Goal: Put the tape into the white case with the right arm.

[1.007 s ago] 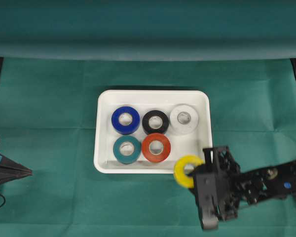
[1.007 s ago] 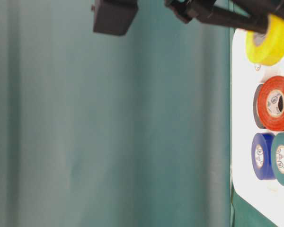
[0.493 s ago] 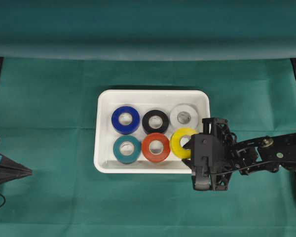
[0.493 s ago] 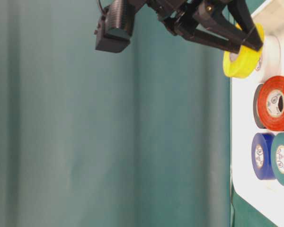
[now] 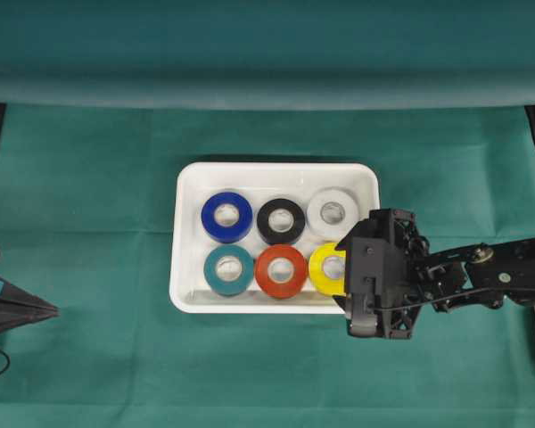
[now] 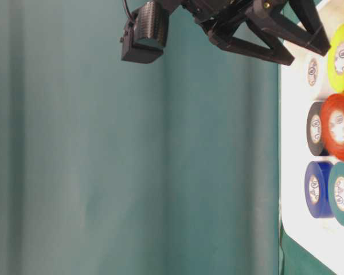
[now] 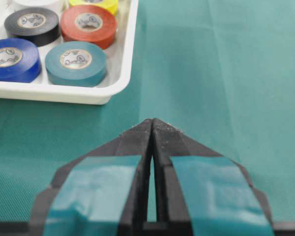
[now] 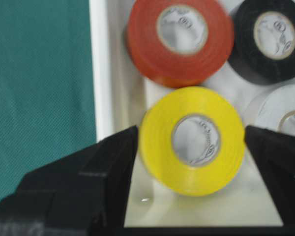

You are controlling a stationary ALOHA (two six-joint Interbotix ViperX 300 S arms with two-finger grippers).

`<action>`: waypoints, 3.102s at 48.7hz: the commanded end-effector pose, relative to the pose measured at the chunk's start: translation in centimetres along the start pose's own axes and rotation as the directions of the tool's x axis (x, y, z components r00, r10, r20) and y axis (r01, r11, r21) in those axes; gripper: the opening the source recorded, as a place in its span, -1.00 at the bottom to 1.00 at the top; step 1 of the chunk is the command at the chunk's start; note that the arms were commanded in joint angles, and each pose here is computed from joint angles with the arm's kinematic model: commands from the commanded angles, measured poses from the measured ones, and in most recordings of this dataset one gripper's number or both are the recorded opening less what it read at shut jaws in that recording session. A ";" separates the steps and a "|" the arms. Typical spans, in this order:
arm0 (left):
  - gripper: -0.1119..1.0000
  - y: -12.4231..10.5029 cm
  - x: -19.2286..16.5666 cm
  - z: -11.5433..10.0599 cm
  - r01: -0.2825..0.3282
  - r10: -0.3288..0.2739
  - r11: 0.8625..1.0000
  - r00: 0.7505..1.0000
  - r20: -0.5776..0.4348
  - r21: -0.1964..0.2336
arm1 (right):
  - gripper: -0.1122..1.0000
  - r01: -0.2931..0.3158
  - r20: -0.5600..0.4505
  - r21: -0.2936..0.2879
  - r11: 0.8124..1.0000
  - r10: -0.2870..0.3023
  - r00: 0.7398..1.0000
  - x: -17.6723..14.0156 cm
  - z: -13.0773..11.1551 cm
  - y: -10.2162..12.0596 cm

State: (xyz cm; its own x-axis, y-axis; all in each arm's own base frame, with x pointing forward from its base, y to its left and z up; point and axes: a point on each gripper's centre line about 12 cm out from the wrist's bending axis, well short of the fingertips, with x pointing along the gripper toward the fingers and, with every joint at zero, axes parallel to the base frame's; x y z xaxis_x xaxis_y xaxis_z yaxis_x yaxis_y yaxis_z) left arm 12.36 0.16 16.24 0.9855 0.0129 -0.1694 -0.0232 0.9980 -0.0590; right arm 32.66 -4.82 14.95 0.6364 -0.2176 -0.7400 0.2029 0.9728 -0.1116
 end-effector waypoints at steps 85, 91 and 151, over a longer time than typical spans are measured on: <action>-0.80 0.0 0.0 0.5 -0.001 0.001 1.000 1.000 0.009 0.000 | 0.67 -0.158 0.353 0.126 0.979 0.104 0.930 -12.2 -10.2 -0.8; -0.80 0.0 0.0 0.5 -0.001 0.001 1.000 1.000 0.008 0.000 | 0.67 -0.192 0.361 0.091 0.977 0.148 0.921 -12.2 -10.5 -0.1; -0.80 0.0 0.0 0.5 -0.001 0.001 1.000 1.000 0.009 0.000 | 0.65 -0.289 0.436 -0.028 0.957 0.271 0.858 -13.7 -13.0 1.7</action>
State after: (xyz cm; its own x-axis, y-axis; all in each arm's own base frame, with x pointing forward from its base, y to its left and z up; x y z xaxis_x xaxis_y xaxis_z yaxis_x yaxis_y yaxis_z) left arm 12.35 0.16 16.26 0.9857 0.0129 -0.1679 -0.0231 0.9980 -0.0591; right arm 14.42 0.83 15.91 0.9234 0.0436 -0.3814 -0.0086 0.9956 0.0930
